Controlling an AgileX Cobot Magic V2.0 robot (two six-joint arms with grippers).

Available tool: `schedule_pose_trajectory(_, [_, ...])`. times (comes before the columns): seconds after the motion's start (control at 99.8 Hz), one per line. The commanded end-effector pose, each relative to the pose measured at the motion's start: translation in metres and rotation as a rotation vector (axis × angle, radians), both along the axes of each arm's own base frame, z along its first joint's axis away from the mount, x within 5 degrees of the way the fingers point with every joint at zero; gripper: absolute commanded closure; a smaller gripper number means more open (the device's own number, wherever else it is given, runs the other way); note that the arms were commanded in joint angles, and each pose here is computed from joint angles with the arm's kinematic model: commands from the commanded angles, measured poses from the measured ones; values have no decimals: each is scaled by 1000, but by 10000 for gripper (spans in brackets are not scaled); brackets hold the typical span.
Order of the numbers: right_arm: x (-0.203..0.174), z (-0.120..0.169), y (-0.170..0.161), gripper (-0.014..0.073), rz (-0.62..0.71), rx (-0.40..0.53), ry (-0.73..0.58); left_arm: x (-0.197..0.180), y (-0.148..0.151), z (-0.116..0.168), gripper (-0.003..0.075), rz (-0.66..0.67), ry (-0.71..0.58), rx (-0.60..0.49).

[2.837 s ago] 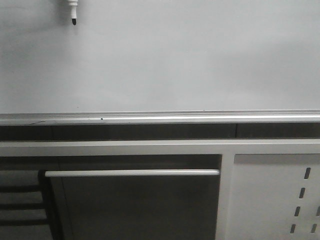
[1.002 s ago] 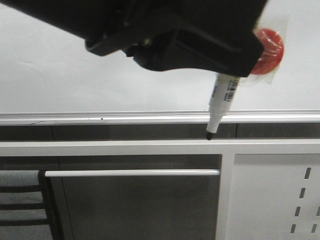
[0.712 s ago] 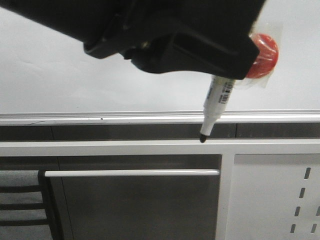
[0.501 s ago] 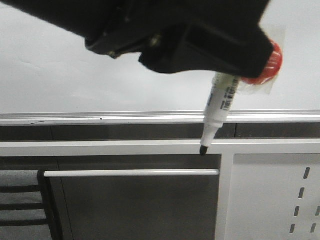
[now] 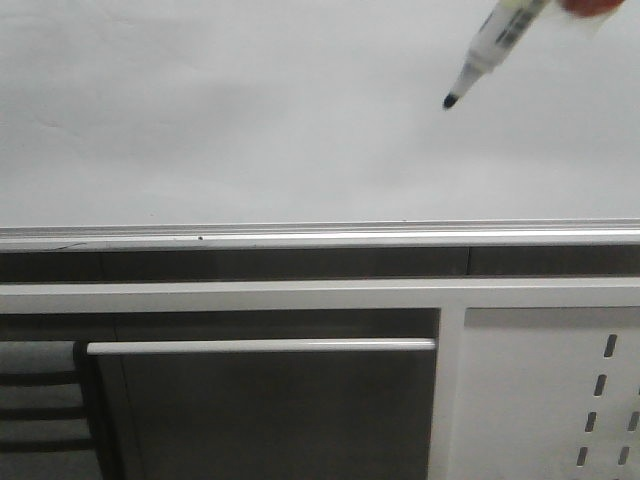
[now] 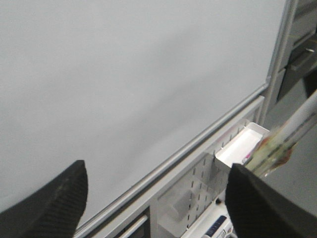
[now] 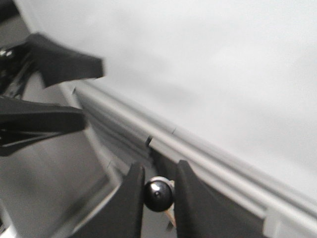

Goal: Write number 1 on whiteboard

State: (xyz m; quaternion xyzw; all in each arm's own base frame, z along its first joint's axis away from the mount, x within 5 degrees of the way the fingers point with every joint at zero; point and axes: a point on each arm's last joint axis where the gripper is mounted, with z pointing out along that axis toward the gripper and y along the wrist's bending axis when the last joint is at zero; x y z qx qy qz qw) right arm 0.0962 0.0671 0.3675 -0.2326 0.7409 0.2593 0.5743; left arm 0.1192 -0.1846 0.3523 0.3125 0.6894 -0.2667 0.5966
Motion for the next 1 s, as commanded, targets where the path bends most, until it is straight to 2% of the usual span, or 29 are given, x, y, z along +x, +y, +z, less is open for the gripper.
schedule_pose_trajectory(0.0, [-8, 12, -12, 654, -124, 113, -139, -4, 13, 16, 267, 33, -25, -62])
schedule_pose_trajectory(0.19, [-14, 14, -20, 655, -194, 151, -209, -8, 25, 22, 422, 57, -19, -112])
schedule_pose_trajectory(0.451, [-8, 16, -19, 655, -202, 127, -266, -4, 40, 25, 742, 187, 5, -147])
schedule_pose_trajectory(0.762, [9, 15, -4, 654, -81, 85, -311, -4, 61, 34, 741, 298, -18, -190])
schedule_pose_trajectory(0.992, [28, 13, 8, 654, -20, 52, -319, -3, 65, 33, 741, 340, -20, -187])
